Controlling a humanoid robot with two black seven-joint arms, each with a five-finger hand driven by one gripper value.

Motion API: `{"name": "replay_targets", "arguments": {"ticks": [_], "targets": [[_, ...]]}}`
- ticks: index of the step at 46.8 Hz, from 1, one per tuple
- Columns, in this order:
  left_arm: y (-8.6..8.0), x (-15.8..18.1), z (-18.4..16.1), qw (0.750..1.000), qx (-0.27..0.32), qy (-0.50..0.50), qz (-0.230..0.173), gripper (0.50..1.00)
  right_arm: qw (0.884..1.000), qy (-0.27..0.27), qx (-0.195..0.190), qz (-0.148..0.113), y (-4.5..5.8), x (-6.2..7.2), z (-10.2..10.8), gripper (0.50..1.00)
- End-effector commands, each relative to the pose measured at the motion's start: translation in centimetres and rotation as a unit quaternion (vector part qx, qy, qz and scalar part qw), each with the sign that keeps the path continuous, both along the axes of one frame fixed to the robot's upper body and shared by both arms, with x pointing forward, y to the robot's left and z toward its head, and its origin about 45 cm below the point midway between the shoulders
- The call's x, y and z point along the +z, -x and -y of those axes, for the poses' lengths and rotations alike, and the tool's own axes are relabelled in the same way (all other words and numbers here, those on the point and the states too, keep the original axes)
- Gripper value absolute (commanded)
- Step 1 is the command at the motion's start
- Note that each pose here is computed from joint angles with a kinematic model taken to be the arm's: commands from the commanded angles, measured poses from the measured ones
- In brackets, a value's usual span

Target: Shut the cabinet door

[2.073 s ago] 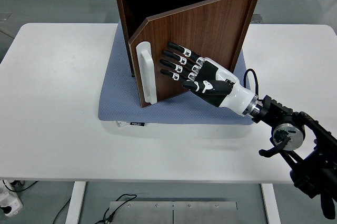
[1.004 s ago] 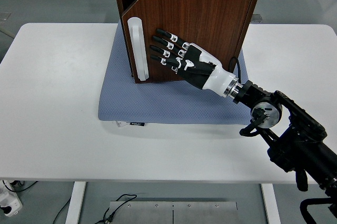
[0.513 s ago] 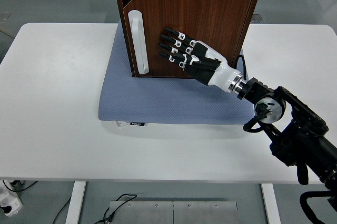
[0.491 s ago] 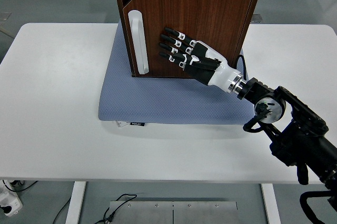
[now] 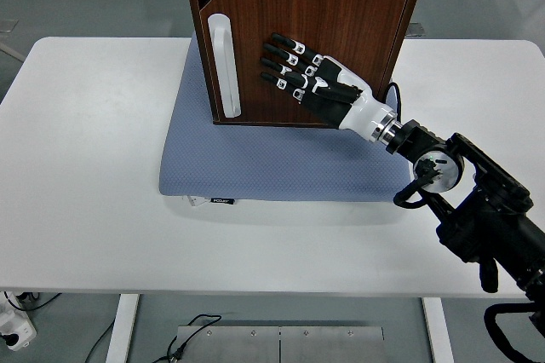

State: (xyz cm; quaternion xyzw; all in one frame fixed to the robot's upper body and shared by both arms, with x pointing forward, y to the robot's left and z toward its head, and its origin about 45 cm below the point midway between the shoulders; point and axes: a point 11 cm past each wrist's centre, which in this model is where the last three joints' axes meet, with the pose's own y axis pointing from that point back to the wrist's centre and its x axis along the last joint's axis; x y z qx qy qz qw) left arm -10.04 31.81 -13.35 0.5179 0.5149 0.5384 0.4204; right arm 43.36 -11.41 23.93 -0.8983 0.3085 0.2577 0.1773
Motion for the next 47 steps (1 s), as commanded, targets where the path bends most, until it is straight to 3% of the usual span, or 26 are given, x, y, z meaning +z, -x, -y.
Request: {"name": "replay_targets", "arguments": {"ticks": [1,26,37,47], "targets": [[0.0,0.0,0.0,1.000,0.000,0.000,0.000,1.000,1.000,-0.001,-0.002,0.000,0.0,0.0,0.1,1.000],[0.1,0.0,0.0,1.000,0.000,0.000,-0.001,1.000,1.000,-0.025,-0.014,-0.002,-0.3,0.5,0.5,1.000],[0.0,0.0,0.0,1.000,0.000,0.000,0.000,1.000,1.000,-0.026,-0.004,-0.007,0.6,-0.2,0.2,1.000],[0.1,0.0,0.0,1.000,0.000,0.000,-0.001,1.000,0.999,-0.039,0.004,-0.020,2.4,-1.6,-0.1,1.000]]}}
